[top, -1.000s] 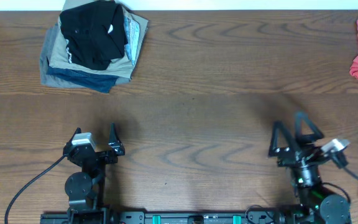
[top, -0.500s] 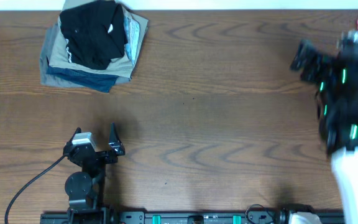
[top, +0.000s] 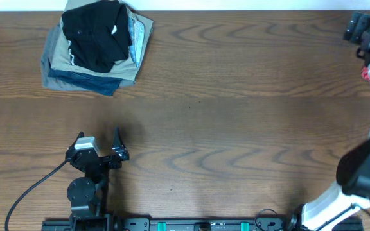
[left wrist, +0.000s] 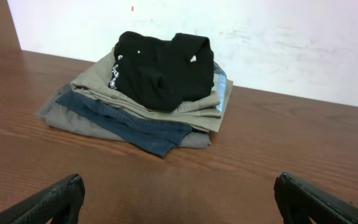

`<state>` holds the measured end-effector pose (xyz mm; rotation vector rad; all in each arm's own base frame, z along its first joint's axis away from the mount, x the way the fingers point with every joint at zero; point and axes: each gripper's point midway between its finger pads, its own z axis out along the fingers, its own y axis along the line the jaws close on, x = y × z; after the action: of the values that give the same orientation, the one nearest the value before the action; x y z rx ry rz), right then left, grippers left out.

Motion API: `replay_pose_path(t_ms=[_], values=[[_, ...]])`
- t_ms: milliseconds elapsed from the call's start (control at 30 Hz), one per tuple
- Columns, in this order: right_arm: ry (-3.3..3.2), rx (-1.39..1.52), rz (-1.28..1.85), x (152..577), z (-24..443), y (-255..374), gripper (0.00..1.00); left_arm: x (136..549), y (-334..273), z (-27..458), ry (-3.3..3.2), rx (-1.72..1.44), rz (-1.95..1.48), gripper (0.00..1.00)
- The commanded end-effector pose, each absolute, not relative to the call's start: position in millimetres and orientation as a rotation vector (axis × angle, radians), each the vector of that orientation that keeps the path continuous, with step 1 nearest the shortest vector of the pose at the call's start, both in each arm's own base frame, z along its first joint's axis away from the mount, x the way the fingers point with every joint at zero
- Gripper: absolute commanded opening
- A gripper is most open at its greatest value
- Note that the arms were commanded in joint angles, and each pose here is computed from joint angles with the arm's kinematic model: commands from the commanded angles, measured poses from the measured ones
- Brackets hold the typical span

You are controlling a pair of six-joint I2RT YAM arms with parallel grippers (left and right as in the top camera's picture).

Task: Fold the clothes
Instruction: 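Reach the right gripper to the coral T-shirt at the right edge and grasp it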

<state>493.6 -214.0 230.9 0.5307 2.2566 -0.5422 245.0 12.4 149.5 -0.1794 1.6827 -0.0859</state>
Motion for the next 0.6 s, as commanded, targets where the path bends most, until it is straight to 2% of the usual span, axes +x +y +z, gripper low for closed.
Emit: replay_pose_path(t_ms=[0,133,300,567], values=[[2.318,0.573,-0.620,493.5,197.9,-252.6,0.92,244.2,10.7,133.6,1.733,-0.168,-0.080,0.98],[2.369,0.622,-0.649,489.8,161.3,-282.6,0.88,244.2,10.7,133.6,1.733,-0.168,-0.080,0.98],[2.425,0.697,-0.655,476.0,119.8,-315.5,0.89,244.2,10.8,133.6,1.733,-0.168,-0.080,0.98],[2.504,0.681,-0.464,479.0,66.5,-319.4,0.89,244.2,10.8,133.6,1.733,-0.168,-0.080,0.98]])
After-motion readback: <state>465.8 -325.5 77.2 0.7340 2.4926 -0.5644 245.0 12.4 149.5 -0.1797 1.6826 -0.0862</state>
